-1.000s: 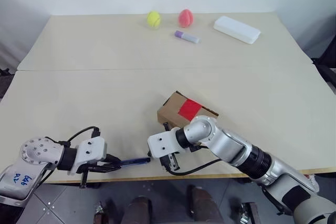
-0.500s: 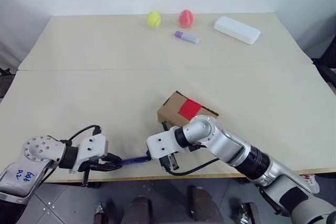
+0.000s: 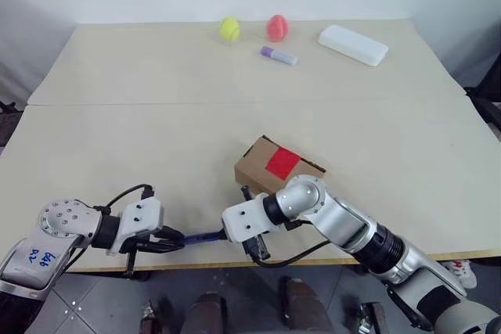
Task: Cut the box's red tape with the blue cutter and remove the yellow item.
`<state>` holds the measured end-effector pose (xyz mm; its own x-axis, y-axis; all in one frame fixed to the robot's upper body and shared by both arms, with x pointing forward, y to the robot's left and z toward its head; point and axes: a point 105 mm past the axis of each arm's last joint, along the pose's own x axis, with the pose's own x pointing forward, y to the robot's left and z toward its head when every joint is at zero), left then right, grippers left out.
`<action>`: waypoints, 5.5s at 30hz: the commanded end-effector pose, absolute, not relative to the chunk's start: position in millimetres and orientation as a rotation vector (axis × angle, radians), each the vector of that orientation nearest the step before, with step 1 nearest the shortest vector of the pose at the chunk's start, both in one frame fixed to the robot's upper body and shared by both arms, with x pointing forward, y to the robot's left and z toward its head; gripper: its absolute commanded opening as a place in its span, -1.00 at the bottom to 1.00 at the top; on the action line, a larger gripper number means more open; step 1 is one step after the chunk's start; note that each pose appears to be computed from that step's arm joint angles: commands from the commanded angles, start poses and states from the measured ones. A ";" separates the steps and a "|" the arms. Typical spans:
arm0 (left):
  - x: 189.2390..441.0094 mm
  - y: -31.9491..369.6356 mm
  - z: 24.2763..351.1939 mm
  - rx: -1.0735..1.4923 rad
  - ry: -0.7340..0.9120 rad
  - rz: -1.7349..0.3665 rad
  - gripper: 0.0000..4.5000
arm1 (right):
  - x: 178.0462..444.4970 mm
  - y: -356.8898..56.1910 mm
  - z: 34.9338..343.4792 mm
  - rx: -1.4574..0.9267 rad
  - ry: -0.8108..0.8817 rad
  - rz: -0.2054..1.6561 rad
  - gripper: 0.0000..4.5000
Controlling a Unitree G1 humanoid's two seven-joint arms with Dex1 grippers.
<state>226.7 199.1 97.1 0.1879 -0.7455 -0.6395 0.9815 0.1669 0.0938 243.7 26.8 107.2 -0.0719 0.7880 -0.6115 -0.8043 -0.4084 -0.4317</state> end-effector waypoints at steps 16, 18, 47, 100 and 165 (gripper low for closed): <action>228.5 198.2 91.3 0.552 0.506 -1.301 -0.82 | 252.7 43.2 108.6 -0.961 -0.052 1.712 -0.99; 227.4 198.8 90.3 0.548 0.514 -1.304 -0.82 | 247.4 43.0 119.4 -0.934 -0.084 1.729 -0.99; 228.4 199.6 90.4 0.561 0.530 -1.311 -0.82 | 256.9 25.9 99.7 -0.993 -0.043 1.709 -0.99; 307.4 220.5 192.4 0.633 -0.294 -0.835 -0.82 | 324.3 -44.5 306.1 -0.217 0.125 1.211 0.99; 345.6 231.2 190.8 0.451 -0.233 -0.646 1.00 | 375.6 -43.9 318.8 -0.135 0.298 1.105 -0.93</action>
<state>354.3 235.4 183.0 0.8015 -0.5931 0.0761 0.4930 0.7276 0.4771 382.2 -41.4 294.2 0.3977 0.8415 -0.3657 -0.8842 0.4579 0.0922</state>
